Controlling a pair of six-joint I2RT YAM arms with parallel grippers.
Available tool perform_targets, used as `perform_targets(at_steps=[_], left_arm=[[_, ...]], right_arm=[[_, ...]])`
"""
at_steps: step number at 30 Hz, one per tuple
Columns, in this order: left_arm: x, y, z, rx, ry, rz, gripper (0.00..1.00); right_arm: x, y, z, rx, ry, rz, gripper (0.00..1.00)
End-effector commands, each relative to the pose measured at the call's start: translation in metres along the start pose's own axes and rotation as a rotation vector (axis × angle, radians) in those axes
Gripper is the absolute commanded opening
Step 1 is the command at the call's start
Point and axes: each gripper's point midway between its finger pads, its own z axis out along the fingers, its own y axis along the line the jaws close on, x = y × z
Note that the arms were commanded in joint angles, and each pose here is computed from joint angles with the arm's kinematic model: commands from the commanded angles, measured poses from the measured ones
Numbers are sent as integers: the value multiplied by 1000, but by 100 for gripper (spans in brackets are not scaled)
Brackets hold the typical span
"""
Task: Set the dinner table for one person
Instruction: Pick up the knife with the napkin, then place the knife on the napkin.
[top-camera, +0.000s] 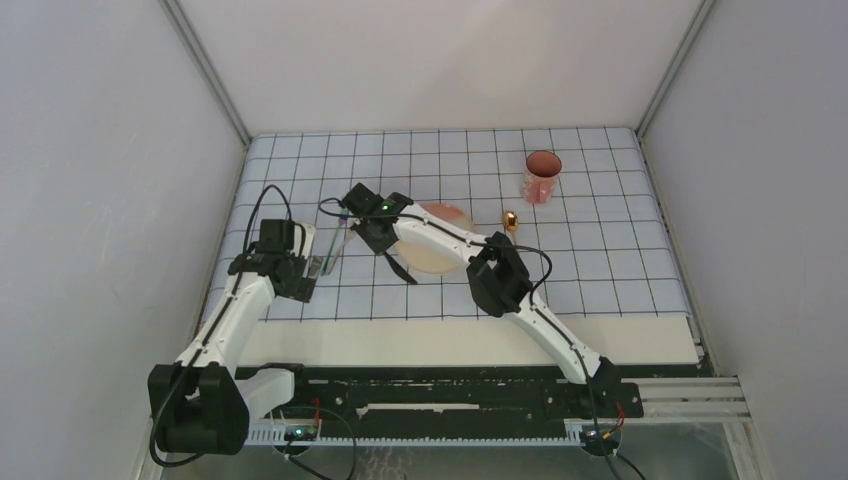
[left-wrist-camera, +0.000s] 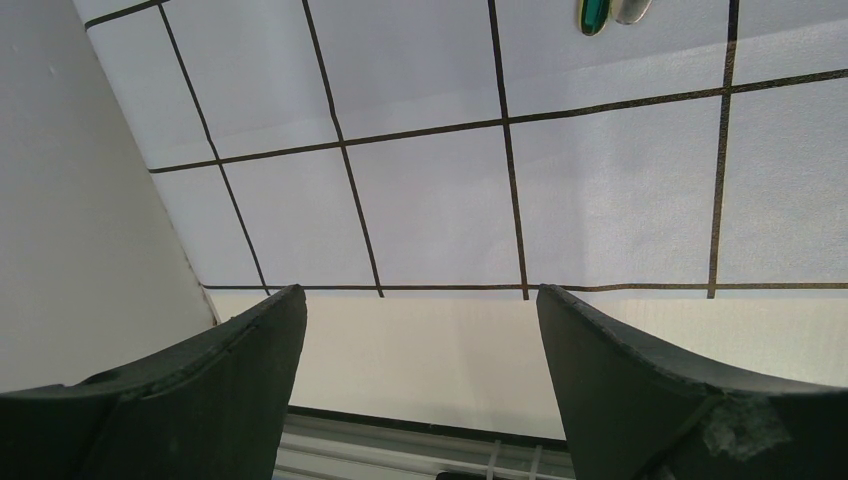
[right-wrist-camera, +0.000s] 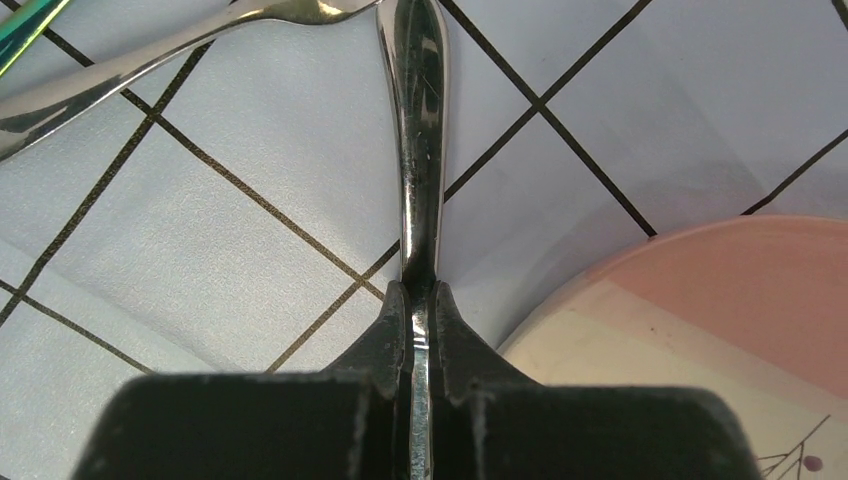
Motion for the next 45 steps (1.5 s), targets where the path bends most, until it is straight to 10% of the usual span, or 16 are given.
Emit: perform_targets(at_steps=[1,19,45], left_arm=[[1,-2,1,7,-20,13,90],[-1,-4,-1,22,-18,8,90],[-11,1,-4,13,-22,1,90]], right_arm=[[-54,-7,-66,31,-172,-10,0],[-72,-57,-109,119,-238,52,0],[71,-204,-164,296,-143,287,0]])
